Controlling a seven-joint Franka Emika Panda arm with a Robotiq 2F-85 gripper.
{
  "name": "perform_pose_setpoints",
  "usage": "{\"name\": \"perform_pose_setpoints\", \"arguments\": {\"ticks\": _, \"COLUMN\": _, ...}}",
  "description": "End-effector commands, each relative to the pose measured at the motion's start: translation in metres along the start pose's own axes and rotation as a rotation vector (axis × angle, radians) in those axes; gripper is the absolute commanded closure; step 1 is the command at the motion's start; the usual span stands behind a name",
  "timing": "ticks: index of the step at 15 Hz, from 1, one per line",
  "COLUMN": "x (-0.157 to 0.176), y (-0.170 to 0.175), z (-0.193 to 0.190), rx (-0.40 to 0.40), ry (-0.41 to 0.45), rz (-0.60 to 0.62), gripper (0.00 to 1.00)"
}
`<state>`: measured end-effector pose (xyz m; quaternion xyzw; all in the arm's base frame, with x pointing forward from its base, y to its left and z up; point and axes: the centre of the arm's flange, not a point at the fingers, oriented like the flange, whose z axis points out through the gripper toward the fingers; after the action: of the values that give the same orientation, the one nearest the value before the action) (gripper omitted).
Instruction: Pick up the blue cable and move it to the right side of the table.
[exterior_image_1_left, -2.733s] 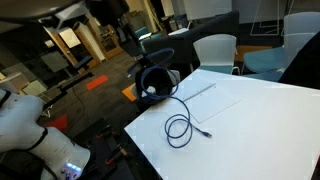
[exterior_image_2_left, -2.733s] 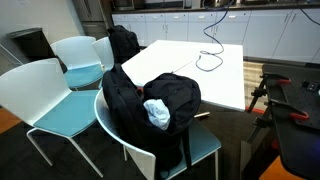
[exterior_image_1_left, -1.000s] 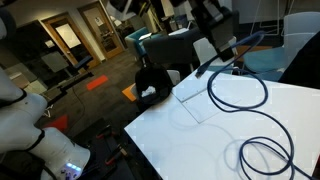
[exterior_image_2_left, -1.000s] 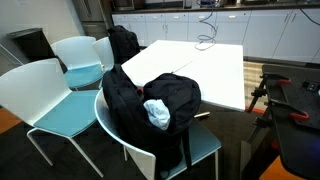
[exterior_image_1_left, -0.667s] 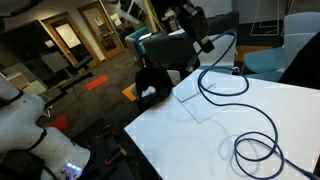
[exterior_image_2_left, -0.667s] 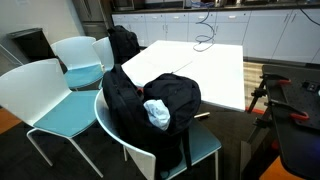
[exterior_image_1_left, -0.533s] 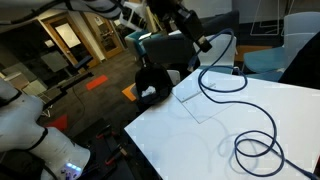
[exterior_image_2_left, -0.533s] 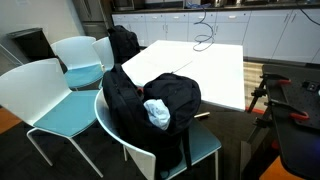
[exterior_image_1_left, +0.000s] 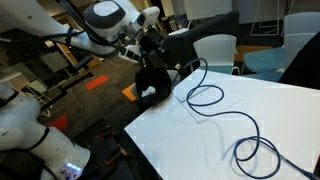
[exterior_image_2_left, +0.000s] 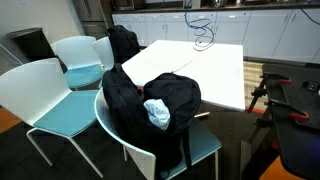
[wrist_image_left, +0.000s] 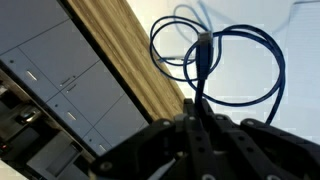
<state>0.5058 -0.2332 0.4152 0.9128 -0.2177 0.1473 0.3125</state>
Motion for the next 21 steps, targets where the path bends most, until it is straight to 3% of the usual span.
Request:
{"name": "perform_pose_setpoints", "arguments": {"ticks": 1, "x": -0.046, "y": -0.044, "z": -0.009, "rx": -0.078, "ry": -0.037, "rz": -0.02, "gripper": 0.98}}
{"name": "perform_pose_setpoints", "arguments": {"ticks": 3, "x": -0.06, "y": -0.069, "z": -0.006, "rx": -0.085, "ry": -0.059, "rz": -0.039, "gripper": 0.98}}
{"name": "perform_pose_setpoints", "arguments": {"ticks": 4, "x": -0.043, "y": -0.054, "z": -0.001, "rx": -0.065, "ry": -0.045, "rz": -0.033, "gripper": 0.93}}
{"name": "perform_pose_setpoints", "arguments": {"ticks": 9, "x": -0.056, "y": -0.069, "z": 0.0, "rx": -0.067, "ry": -0.061, "rz": -0.048, "gripper": 0.93}}
{"name": "perform_pose_setpoints", "arguments": {"ticks": 10, "x": -0.054, "y": -0.081, "z": 0.011, "rx": -0.166, "ry": -0.083, "rz": -0.061, "gripper": 0.98}}
{"name": "perform_pose_setpoints", "arguments": {"ticks": 13, "x": -0.075, "y": -0.144, "z": 0.025, "rx": -0.258, "ry": -0.086, "rz": -0.184, "gripper": 0.98}}
{"name": "perform_pose_setpoints", "arguments": {"ticks": 17, "x": -0.127, "y": -0.248, "z": 0.035, "rx": -0.253, "ry": -0.031, "rz": -0.336, "gripper": 0.98}}
{"name": "perform_pose_setpoints", "arguments": {"ticks": 21, "x": -0.173, "y": -0.307, "z": 0.047, "rx": -0.223, "ry": 0.002, "rz": -0.401, "gripper": 0.98}}
